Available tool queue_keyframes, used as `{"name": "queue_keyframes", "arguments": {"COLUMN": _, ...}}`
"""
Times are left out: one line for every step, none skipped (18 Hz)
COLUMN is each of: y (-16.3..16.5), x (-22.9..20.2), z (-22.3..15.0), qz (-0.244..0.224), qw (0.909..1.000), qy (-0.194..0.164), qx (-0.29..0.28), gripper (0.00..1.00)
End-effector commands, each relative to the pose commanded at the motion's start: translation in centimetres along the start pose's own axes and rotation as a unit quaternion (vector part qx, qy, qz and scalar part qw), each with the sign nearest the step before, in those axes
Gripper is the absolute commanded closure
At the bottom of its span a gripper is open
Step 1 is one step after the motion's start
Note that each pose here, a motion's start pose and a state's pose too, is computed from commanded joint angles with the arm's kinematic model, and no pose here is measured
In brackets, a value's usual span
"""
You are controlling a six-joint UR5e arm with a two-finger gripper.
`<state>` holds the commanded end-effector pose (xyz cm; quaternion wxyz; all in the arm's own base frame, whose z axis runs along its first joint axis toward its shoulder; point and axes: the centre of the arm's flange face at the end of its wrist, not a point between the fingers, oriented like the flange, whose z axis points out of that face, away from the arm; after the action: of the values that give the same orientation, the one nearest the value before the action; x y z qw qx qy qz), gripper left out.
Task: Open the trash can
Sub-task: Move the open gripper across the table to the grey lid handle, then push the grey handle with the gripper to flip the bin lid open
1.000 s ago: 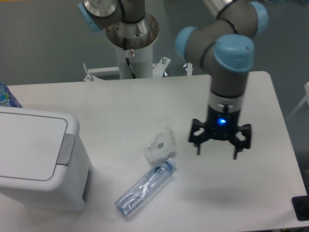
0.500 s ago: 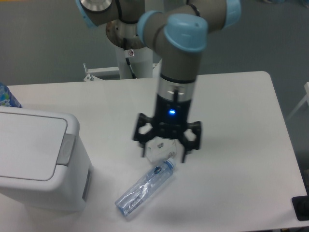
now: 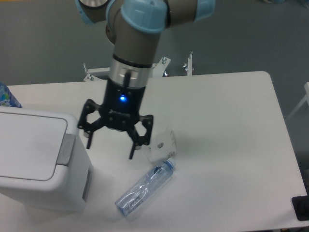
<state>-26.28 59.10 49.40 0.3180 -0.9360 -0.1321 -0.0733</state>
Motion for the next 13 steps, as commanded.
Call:
{"name": "queue_keyframes", "arguments": {"y": 0.0, "x": 0.4, "z": 0.5, "qz": 0.001, "qw": 1.0, "qy": 0.002, "qx": -0.003, "gripper": 0.0}}
{"name": "queue_keyframes", "arguments": {"y": 0.1, "x": 0.8, "z": 0.9, "qz": 0.002, "qw": 1.0, "qy": 0.005, "qx": -0.006, "gripper": 0.0}}
{"name": "queue_keyframes", "arguments": {"y": 0.1, "x": 0.9, "z": 1.3, "qz": 0.002, "qw": 0.9999, "qy": 0.006, "qx": -0.009, "gripper": 0.0}}
{"name": "queue_keyframes", "arguments": {"y": 0.2, "x": 1.0, "z": 1.5, "qz": 0.003, "qw": 0.9999, "qy": 0.008, "qx": -0.011, "gripper": 0.0}}
{"name": "queue_keyframes", "arguments": {"y": 0.2, "x": 1.0, "z": 1.6, "qz": 0.003, "qw": 0.9999, "qy": 0.008, "qx": -0.011, "gripper": 0.0}}
{"name": "queue_keyframes", "arguments": {"y": 0.2, "x": 1.1, "z": 1.7, "qz": 0.002, "qw": 0.9999, "qy": 0.009, "qx": -0.012, "gripper": 0.0}}
{"name": "queue_keyframes", "arguments": {"y": 0.2, "x": 1.2, "z": 2.0, "qz": 0.002, "qw": 0.9999, "qy": 0.009, "qx": -0.014, "gripper": 0.0}}
{"name": "queue_keyframes", "arguments": {"y": 0.4, "x": 1.1, "z": 2.2, "qz": 0.001, "qw": 0.9998, "qy": 0.01, "qx": -0.016, "gripper": 0.0}}
{"name": "queue_keyframes", "arguments": {"y": 0.7, "x": 1.2, "z": 2.6, "qz": 0.001, "qw": 0.9997, "qy": 0.011, "qx": -0.02, "gripper": 0.0}}
{"name": "queue_keyframes", "arguments": {"y": 1.1, "x": 1.5, "z": 3.0, "qz": 0.002, "qw": 0.9996, "qy": 0.013, "qx": -0.025, "gripper": 0.0}}
{"name": "queue_keyframes", "arguments": {"y": 1.4, "x": 1.6, "z": 3.2, "qz": 0.001, "qw": 0.9995, "qy": 0.014, "qx": -0.029, "gripper": 0.0}}
{"name": "queue_keyframes", "arguments": {"y": 1.6, "x": 1.9, "z": 3.3, "qz": 0.004, "qw": 0.9994, "qy": 0.015, "qx": -0.03, "gripper": 0.0}}
{"name": "queue_keyframes", "arguments": {"y": 1.7, "x": 1.9, "z": 3.4, "qz": 0.003, "qw": 0.9994, "qy": 0.015, "qx": -0.032, "gripper": 0.0}}
